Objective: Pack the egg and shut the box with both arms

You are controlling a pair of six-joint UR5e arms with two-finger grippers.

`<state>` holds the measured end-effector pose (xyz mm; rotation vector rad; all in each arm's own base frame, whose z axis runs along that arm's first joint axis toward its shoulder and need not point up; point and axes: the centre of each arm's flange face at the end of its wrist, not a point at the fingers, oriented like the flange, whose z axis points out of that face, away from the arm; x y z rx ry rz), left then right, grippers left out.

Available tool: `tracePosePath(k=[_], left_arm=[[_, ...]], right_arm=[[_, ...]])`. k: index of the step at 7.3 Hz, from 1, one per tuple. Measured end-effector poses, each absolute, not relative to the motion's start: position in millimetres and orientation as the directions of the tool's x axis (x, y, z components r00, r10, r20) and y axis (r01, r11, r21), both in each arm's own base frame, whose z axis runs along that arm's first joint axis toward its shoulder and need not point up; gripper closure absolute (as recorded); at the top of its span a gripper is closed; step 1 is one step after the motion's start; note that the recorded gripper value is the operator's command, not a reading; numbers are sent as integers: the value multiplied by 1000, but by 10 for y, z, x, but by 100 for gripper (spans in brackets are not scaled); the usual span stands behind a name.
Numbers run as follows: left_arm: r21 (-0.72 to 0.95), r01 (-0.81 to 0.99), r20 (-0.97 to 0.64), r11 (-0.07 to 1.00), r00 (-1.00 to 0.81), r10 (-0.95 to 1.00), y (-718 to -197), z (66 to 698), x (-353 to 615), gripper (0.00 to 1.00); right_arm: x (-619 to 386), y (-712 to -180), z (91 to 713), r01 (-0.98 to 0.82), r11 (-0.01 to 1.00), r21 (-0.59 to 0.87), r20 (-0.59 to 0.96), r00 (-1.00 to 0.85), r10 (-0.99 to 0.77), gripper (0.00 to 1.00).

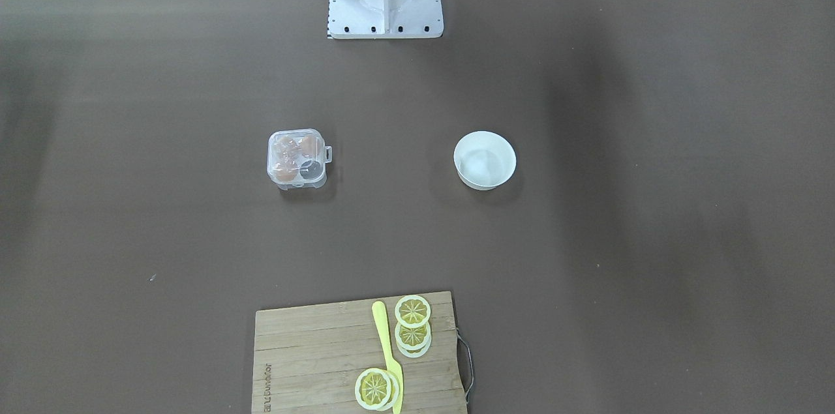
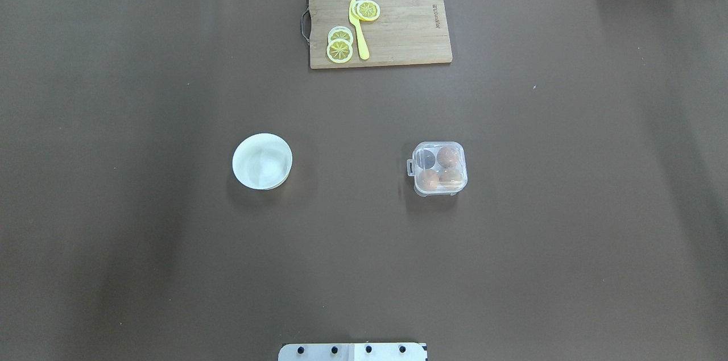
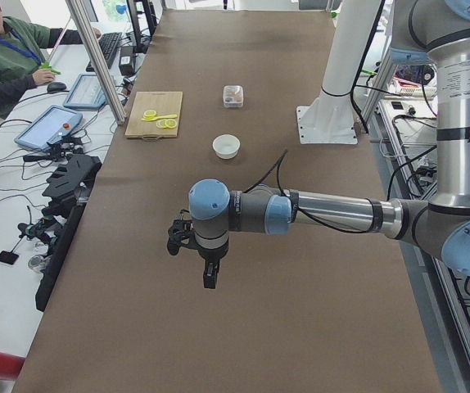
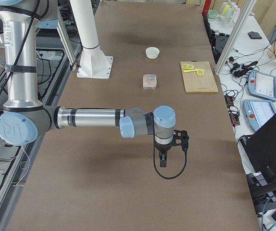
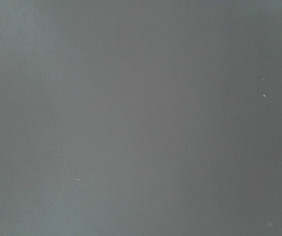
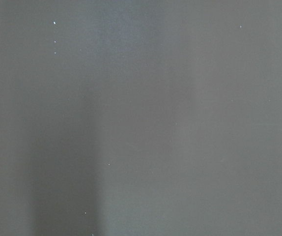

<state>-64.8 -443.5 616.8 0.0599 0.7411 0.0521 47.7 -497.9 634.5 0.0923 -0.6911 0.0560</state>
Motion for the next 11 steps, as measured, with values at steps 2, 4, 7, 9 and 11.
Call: tracePosePath(k=[2,4,7,9,11], left_arm=[[73,-26,-673,997,737,68,-4435,6168,-648,2],[71,-26,-673,997,737,68,-4430,6173,-648,2],[71,-26,-673,997,737,67,-4433,6170,-648,2],[71,-26,-673,997,737,67,-4433,6170,-648,2],[71,-26,-672,997,737,67,-4433,6171,-649,2]], right_arm=[[477,-4980,6341,-82,994,68,638,770,20,0],[477,-4980,6340,-82,994,68,638,769,20,0],[476,-4987,6329,-81,994,71,639,769,17,0],[476,-4995,6319,-81,994,76,639,769,14,0],[476,-4999,6315,-81,994,77,639,769,13,0]])
